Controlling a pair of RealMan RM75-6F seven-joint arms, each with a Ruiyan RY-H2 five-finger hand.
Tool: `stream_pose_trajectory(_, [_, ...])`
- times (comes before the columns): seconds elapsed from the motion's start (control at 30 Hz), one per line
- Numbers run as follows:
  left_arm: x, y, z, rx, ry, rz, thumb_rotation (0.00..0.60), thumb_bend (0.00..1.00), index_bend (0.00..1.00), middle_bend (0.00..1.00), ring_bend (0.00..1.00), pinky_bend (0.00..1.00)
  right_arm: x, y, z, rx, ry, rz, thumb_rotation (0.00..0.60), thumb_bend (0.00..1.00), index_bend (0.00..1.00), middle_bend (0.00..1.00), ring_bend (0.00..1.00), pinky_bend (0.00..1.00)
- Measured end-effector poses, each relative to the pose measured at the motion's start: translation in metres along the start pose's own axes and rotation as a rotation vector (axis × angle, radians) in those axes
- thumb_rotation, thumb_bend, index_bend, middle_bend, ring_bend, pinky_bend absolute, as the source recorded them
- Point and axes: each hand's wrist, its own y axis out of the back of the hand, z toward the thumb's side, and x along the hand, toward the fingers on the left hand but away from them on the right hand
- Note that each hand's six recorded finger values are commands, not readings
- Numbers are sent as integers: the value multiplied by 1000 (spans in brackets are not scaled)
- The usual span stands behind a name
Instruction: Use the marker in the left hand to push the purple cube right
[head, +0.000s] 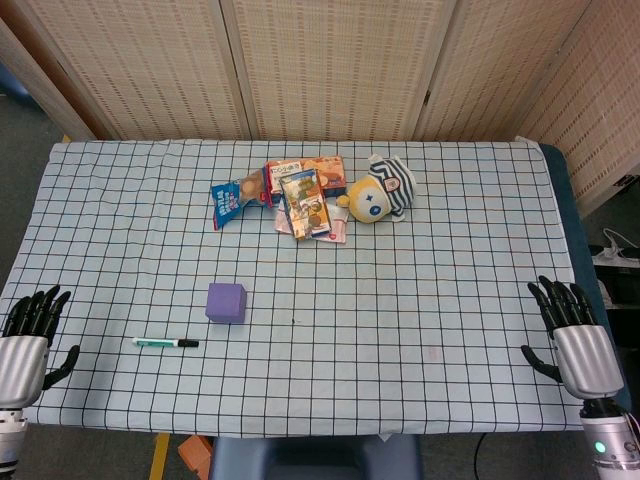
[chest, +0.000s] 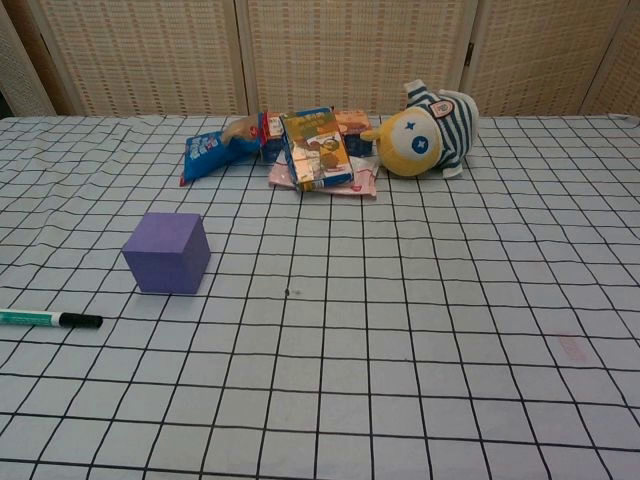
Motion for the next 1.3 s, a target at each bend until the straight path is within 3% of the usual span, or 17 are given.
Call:
stream_pose_trajectory(0.23, [-1,-9,7,11,-7,-36,600,379,0,0,0,73,4,2,-1,-2,-3,3,600,137,0,0,0,0])
stream_pose_trajectory(0.3, [0,-12,11,18,-17,-39,600,380,0,17,15,151,5,3,-3,0,-7,1,600,138,0,0,0,0])
stream_pose_trajectory(0.33, [1,-15,15,27,-26,-40,600,382,0,39,58,246,6,4,-3,0,-9,1,600,138,0,0,0,0])
stream_pose_trajectory(0.4, [2,-20,20,52,-43,-47,600,382,2,95,258,498,7,5,-4,-1,-12,-2,600,137,0,0,0,0])
stream_pose_trajectory(0.47, [5,-27,29,85,-79,-54,600,383,37,169,550,745,8,6,-5,-4,-15,-7,600,138,0,0,0,0])
stream_pose_trajectory(0.6, [11,-39,50,130,-167,-67,600,385,178,305,815,968,9,8,-4,-11,-14,-16,600,137,0,0,0,0])
stream_pose_trajectory(0.8, [18,-59,66,196,-233,-77,600,386,279,367,938,1000,11,7,-4,-16,-12,0,600,137,0,0,0,0])
stream_pose_trajectory(1.13, [26,-101,69,331,-260,-180,600,382,330,333,953,1000,12,4,-2,-37,8,45,600,137,0,0,0,0])
stream_pose_trajectory(1.3, [30,-112,67,359,-264,-197,600,383,330,318,954,1000,12,2,-1,-30,7,64,600,137,0,0,0,0])
